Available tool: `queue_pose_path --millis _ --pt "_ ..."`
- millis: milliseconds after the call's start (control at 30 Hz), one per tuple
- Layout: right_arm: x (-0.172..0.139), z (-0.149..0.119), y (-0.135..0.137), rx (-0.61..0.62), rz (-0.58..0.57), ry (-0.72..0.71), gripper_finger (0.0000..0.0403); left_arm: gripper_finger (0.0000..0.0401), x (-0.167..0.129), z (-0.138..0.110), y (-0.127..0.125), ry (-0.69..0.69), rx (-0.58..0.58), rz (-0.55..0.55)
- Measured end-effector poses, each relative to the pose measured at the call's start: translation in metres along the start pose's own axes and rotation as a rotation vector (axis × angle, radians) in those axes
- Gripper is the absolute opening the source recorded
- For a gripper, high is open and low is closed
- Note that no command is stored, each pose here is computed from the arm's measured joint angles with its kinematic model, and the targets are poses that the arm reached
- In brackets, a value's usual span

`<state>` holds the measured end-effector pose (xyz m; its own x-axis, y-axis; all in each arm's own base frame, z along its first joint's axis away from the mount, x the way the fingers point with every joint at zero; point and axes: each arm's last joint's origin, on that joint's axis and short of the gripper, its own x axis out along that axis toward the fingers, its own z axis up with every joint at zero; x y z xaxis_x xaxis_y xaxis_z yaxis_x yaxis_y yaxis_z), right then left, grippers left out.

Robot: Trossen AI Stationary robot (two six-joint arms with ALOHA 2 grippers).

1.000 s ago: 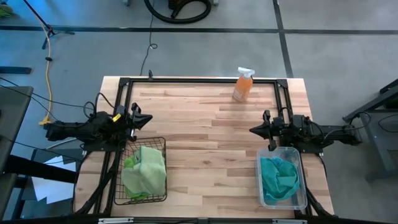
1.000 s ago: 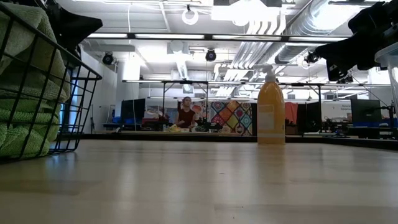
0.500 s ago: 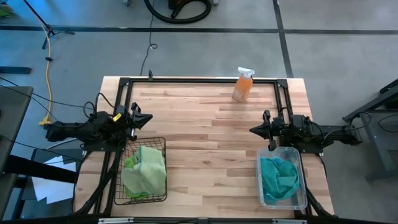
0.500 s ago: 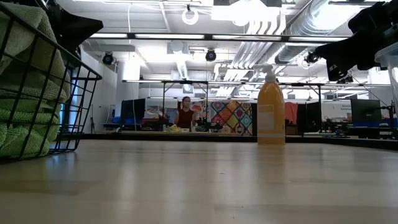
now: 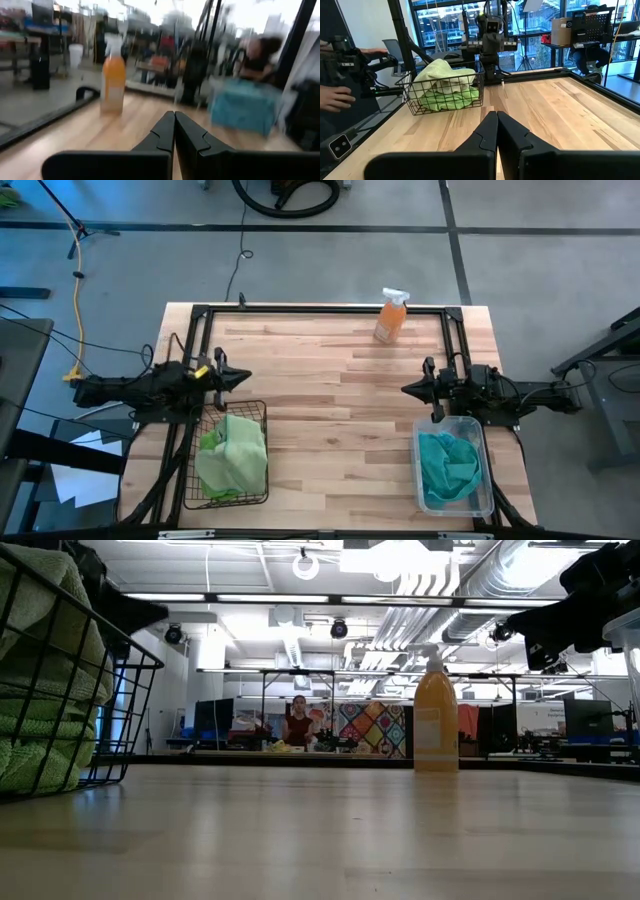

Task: Sort microfiber towel by color & place in baskets
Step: Return to Home Position

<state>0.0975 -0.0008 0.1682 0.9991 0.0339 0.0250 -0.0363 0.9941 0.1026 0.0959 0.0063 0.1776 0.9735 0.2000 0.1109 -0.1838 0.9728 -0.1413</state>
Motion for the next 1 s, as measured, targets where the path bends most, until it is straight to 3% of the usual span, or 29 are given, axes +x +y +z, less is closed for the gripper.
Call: queue_pose_path --millis 67,267,1000 --pt "0.0 0.0 0.0 0.0 0.0 0.0 0.0 0.0 -0.0002 -0.0065 0.0008 0.066 0.017 0.007" --pt "0.0 -0.0001 0.0 0.0 0.0 0.0 0.0 0.0 -0.0003 -0.0071 -0.001 0.079 0.009 -0.054" --pt "0.0 -0.0001 0.0 0.0 0.0 0.0 0.0 0.0 0.0003 -0.0085 -0.0008 0.092 0.008 -0.05"
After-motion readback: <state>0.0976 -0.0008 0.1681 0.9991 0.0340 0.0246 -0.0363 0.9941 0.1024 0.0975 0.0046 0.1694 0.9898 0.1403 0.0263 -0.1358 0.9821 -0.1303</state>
